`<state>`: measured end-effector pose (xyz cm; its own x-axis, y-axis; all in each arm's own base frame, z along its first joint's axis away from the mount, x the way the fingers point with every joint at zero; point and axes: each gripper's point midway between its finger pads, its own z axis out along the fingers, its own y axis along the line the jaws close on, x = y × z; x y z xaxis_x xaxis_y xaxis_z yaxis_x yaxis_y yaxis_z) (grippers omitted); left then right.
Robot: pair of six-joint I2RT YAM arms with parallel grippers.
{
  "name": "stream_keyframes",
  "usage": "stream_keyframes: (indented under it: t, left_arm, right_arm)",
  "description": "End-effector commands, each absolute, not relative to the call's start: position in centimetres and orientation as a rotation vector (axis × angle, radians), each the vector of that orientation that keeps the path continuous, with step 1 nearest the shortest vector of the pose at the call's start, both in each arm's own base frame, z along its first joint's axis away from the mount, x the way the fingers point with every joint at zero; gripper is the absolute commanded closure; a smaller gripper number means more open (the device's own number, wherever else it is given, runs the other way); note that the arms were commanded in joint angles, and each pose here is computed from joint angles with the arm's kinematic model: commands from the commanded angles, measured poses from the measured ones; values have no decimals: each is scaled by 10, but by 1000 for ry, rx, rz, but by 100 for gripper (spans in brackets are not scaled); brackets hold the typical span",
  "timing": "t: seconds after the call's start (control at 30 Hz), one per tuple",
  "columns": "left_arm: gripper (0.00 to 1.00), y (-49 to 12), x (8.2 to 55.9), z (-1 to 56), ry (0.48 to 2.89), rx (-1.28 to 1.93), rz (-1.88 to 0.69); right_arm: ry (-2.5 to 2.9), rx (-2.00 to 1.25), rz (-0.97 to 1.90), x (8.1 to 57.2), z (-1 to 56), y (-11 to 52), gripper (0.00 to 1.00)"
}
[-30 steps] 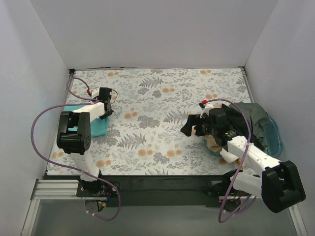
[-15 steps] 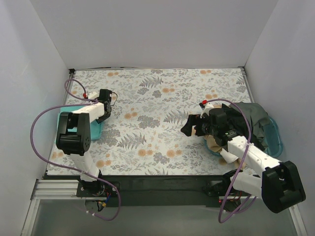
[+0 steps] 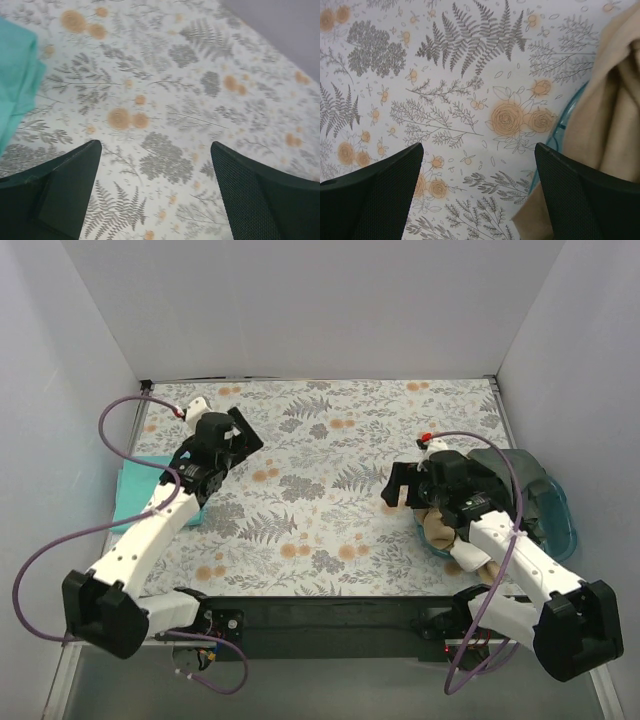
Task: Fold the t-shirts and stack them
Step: Reset both grippers
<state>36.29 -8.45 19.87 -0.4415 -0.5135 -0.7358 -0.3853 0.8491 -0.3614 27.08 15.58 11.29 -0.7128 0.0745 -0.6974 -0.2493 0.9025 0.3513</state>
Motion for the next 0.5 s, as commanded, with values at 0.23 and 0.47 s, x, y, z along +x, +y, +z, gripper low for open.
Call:
stream_keyframes:
  t: [0.23, 0.47]
  left_arm:
    - [8, -116, 319, 205, 1971, -586, -480]
    - [7, -103, 296, 185, 1985, -592, -446]
  right_arm:
    - [2069, 46, 459, 280, 187, 126, 2]
    - [2017, 103, 556, 253, 174, 124, 2]
